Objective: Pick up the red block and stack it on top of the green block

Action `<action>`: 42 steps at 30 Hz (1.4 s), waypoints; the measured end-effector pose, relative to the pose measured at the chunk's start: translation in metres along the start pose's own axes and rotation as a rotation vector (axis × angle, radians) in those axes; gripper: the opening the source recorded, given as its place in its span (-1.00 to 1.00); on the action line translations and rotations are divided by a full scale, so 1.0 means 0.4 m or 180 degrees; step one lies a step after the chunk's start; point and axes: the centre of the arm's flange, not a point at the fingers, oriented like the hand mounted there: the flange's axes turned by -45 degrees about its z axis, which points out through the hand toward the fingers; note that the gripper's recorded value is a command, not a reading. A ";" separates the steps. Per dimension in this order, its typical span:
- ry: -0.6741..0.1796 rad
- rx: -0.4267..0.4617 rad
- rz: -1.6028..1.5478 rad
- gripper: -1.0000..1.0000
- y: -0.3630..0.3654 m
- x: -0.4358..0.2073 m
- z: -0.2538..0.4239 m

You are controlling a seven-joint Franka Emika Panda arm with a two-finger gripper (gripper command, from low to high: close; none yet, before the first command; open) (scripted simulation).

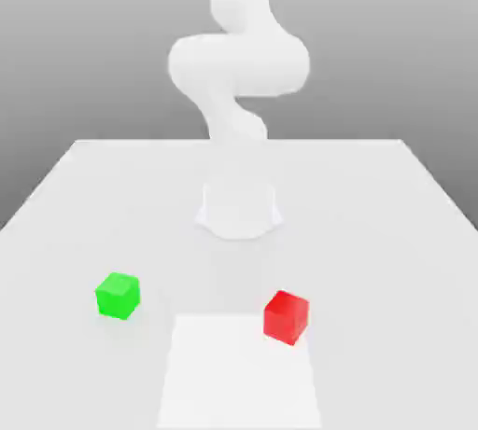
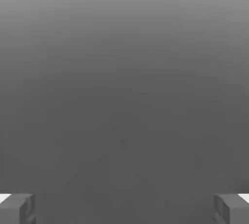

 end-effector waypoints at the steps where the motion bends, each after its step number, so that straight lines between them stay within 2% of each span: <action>1: -0.0117 0.0047 -0.0136 0.00 -0.006 -0.019 0.066; 9: -0.1000 0.0471 -0.1273 0.00 -0.099 -0.279 0.499; 18: -0.2001 0.1110 -0.2749 0.00 -0.203 -0.781 0.798; 24: -0.2073 0.1165 -0.2859 0.00 -0.211 -0.901 0.899; 25: -0.2076 0.1165 -0.2857 -1.00 -0.211 -0.911 0.908; 32: -0.2081 0.1168 -0.2857 -1.00 -0.211 -0.911 0.907; 39: -0.2079 0.1166 -0.2851 -1.00 -0.206 -0.822 0.809; 42: -0.2124 0.1028 -0.2502 -1.00 -0.119 -0.795 0.783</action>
